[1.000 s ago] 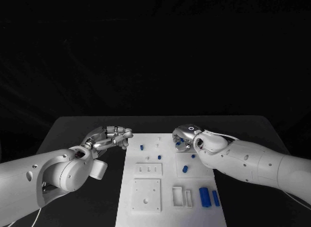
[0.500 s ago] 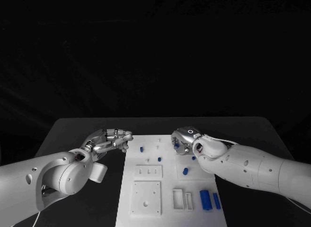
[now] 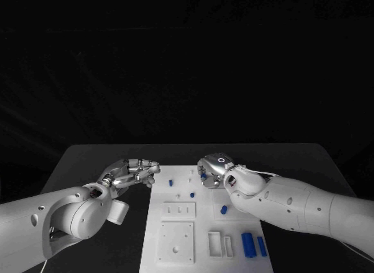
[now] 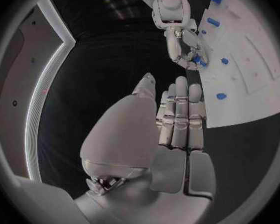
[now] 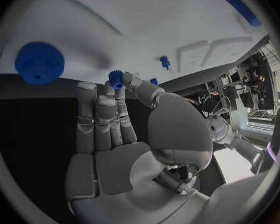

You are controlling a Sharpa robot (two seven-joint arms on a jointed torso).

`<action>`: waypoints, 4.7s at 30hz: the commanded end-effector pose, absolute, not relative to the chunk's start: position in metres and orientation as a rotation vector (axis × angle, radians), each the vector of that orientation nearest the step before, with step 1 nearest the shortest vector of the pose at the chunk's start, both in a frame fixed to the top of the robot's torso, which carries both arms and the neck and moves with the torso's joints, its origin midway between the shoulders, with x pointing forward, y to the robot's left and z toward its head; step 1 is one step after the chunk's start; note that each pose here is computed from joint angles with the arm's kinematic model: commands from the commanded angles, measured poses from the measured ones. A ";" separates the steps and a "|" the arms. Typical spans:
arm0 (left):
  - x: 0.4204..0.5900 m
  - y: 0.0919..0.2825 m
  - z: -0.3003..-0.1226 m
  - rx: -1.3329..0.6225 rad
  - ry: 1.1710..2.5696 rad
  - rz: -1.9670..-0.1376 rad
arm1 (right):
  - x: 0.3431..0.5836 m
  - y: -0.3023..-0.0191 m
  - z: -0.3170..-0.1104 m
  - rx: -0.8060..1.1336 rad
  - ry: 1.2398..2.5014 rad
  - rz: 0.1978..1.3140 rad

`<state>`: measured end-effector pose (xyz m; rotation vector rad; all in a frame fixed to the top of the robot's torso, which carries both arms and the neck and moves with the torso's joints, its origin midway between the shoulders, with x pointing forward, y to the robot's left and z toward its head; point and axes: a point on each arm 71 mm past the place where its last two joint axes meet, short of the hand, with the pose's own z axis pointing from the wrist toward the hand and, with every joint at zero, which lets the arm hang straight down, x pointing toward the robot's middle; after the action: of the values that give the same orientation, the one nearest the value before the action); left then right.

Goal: Assemble the parts on the task board

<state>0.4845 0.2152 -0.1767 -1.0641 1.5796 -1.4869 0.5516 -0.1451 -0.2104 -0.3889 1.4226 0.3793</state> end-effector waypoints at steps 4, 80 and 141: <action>0.484 0.212 -0.175 -1.058 1.585 -1.509 | 0.552 -0.135 -0.204 -0.377 1.335 0.349; 0.487 0.207 -0.175 -1.048 1.588 -1.514 | 0.567 -0.113 -0.205 -0.369 1.346 0.320; 0.489 0.216 -0.175 -1.057 1.568 -1.490 | 0.554 -0.145 -0.161 -0.220 1.326 0.488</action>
<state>0.4886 0.2175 -0.1766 -1.0658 1.5742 -1.4757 0.5559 -0.1436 -0.1626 -0.2150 1.3068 0.4787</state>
